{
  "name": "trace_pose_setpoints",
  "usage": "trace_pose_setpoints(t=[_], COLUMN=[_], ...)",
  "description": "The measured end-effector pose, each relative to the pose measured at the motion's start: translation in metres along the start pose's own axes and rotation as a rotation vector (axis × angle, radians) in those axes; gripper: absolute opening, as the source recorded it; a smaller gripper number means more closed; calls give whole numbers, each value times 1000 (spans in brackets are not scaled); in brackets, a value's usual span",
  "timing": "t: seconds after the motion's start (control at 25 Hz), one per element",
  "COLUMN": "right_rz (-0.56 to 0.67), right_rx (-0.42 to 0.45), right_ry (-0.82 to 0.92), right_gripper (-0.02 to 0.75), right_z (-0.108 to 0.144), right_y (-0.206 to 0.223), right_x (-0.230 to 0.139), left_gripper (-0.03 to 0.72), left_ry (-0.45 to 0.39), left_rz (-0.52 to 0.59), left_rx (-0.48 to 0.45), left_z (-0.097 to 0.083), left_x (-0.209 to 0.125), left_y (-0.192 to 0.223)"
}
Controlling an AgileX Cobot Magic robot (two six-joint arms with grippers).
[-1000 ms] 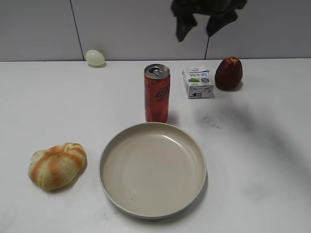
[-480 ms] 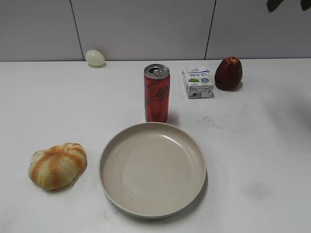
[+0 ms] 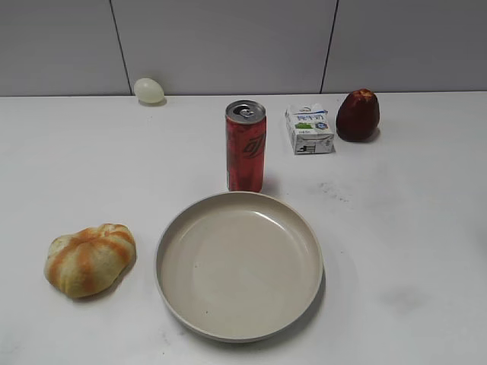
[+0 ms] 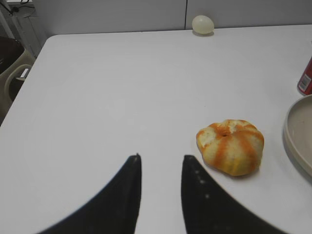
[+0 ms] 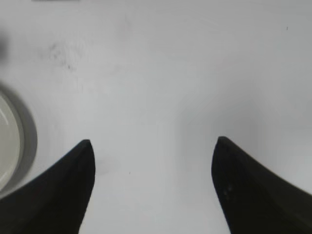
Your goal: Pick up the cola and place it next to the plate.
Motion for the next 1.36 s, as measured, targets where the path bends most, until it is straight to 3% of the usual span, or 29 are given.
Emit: trace_pose_setpoints(t=[0.28, 0.6, 0.88, 1.08, 1.36], right_rz=[31, -126, -343, -521, -675], right_rx=[5, 22, 34, 44, 52], right_ry=[1, 4, 4, 4, 4], right_gripper=[594, 594, 594, 594, 594], right_z=[-5, -8, -10, -11, -11], right_y=[-15, -22, -28, -47, -62], right_x=[-108, -191, -233, -244, -253], left_gripper=[226, 227, 228, 228, 228], left_ry=[0, 0, 0, 0, 0], left_rz=[0, 0, 0, 0, 0], left_rx=[0, 0, 0, 0, 0], left_z=[0, 0, 0, 0, 0], left_x=[0, 0, 0, 0, 0], left_y=[0, 0, 0, 0, 0])
Point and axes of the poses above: a point on each arm's last joint axis where the gripper is mounted, y pointing out along that axis toward the gripper, z along the wrist's bending axis when the last joint is at zero, x = y × z, the point moved 8 cm from there along y, pointing out along that axis toward the gripper, and after that the axes turned 2 degrees about y, right-handed, at the moved point
